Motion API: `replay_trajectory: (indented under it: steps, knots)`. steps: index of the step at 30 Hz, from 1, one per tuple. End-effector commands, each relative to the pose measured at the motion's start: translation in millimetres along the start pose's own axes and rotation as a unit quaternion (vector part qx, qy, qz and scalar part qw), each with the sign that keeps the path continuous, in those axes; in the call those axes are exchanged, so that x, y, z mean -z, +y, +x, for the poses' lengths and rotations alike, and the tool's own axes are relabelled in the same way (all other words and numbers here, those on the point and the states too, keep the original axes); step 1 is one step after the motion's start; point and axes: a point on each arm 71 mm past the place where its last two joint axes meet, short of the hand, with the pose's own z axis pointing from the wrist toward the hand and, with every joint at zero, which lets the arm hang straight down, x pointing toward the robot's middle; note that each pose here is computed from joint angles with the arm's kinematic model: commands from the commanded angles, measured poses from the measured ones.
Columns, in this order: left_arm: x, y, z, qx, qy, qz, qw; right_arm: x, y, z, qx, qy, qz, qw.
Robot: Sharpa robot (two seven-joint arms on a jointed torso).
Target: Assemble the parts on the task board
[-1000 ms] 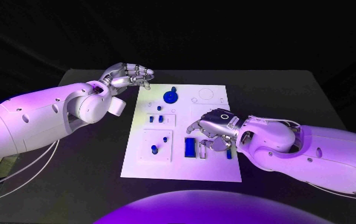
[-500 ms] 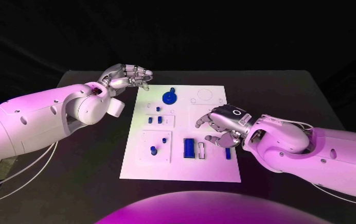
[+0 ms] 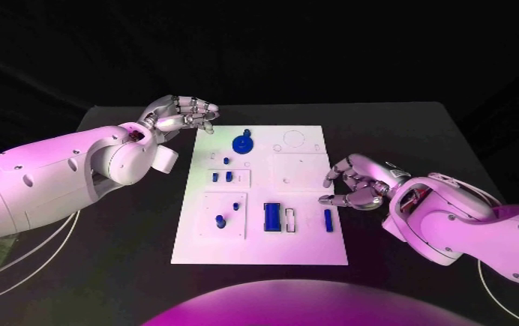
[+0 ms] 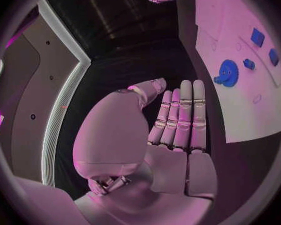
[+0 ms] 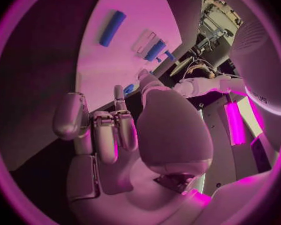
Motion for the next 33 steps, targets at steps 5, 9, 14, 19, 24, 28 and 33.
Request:
replay_trajectory:
  steps: [5, 9, 14, 19, 24, 28, 33]
  knots:
    - [-2.0, -2.0, 2.8, 0.001, 0.005, 0.01, 1.0, 13.7, -18, 12.2, -0.038, 0.001, 0.094, 0.995]
    - [-2.0, -2.2, 3.0, 0.001, 0.005, 0.01, 1.0, 18.0, -21, 22.9, -0.036, 0.007, 0.108, 0.993]
    - [-1.6, -2.2, 2.8, 0.001, 0.005, 0.011, 1.0, 20.3, -22, 31.8, -0.028, 0.009, 0.113, 0.993]
    - [-1.4, -2.2, 2.6, 0.001, 0.005, 0.01, 1.0, 19.5, -19, 36.9, -0.018, 0.01, 0.11, 0.994]
    - [-1.3, -2.2, 2.8, 0.001, 0.006, 0.01, 1.0, 17.4, -18, 40.2, -0.009, 0.011, 0.107, 0.994]
    - [-0.9, -2.2, 2.2, 0.001, 0.006, 0.01, 1.0, 15.4, -18, 43.0, -0.002, 0.014, 0.105, 0.994]
    - [-0.6, -2.1, 2.1, 0.001, 0.006, 0.009, 1.0, 13.2, -16, 48.3, 0.013, 0.025, 0.101, 0.994]
